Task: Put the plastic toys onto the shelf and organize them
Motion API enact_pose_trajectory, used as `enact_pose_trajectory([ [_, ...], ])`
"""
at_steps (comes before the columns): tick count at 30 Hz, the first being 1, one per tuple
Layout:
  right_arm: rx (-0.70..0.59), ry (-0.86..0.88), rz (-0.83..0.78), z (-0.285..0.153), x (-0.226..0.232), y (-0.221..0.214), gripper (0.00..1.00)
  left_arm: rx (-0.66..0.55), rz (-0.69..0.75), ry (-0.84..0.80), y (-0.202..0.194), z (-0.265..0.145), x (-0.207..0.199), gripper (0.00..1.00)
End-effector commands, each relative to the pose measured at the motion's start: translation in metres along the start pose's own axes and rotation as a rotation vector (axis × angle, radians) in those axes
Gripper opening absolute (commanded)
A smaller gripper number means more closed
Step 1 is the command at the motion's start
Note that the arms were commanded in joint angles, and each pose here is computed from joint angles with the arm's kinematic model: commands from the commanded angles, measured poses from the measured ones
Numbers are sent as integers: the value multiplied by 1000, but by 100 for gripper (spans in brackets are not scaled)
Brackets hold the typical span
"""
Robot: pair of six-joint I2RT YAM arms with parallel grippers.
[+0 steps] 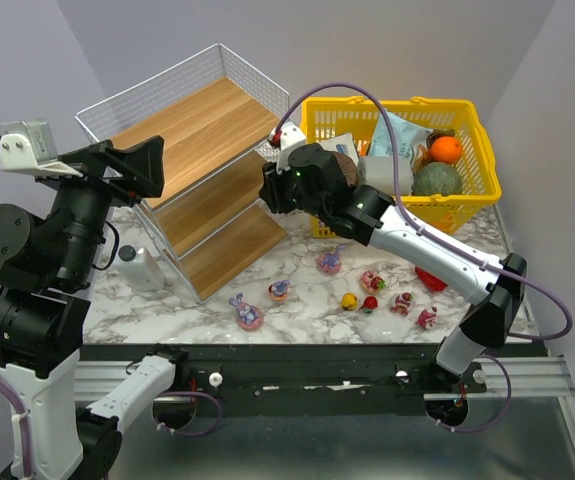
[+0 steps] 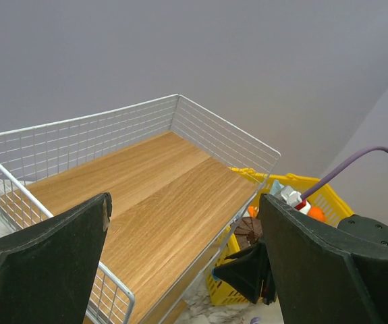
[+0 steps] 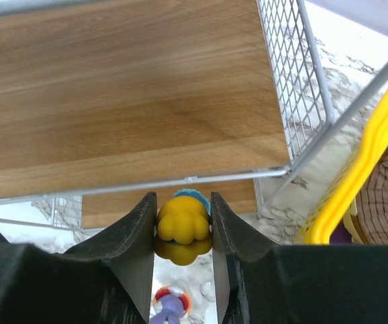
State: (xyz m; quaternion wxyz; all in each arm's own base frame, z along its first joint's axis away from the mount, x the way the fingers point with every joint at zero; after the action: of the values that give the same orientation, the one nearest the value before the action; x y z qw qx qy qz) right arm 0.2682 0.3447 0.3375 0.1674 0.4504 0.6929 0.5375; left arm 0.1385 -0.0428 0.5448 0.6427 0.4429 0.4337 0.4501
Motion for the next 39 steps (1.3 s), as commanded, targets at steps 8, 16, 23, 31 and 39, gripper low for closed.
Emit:
enact_pose_trajectory([
  [8, -50, 12, -26, 33, 3, 4, 1, 16, 48, 29, -3, 0, 5, 99],
  [16, -67, -2, -28, 48, 1, -3, 1, 16, 68, 47, -4, -1, 8, 99],
  [23, -36, -11, -38, 61, 0, -14, 1, 20, 79, 59, -5, -4, 10, 99],
  [31, -8, -32, -48, 71, -3, -23, 9, 23, 92, 72, -6, -4, 12, 99],
  [39, -2, -56, -55, 77, -5, -28, 15, 27, 107, 81, -7, -3, 14, 99],
])
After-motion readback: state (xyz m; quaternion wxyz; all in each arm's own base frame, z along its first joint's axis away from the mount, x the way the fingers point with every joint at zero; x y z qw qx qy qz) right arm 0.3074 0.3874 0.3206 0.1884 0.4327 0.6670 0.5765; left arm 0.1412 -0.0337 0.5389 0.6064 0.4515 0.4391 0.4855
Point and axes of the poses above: each gripper's point midway between its finger pads, its own z axis out along the fingers, its own x axis along the line the jaws close on, y = z × x, the point moved 7 cm from there along -z, back along the fingers, and after that the axes turned 10 degrees about z, right-handed, at the moved point
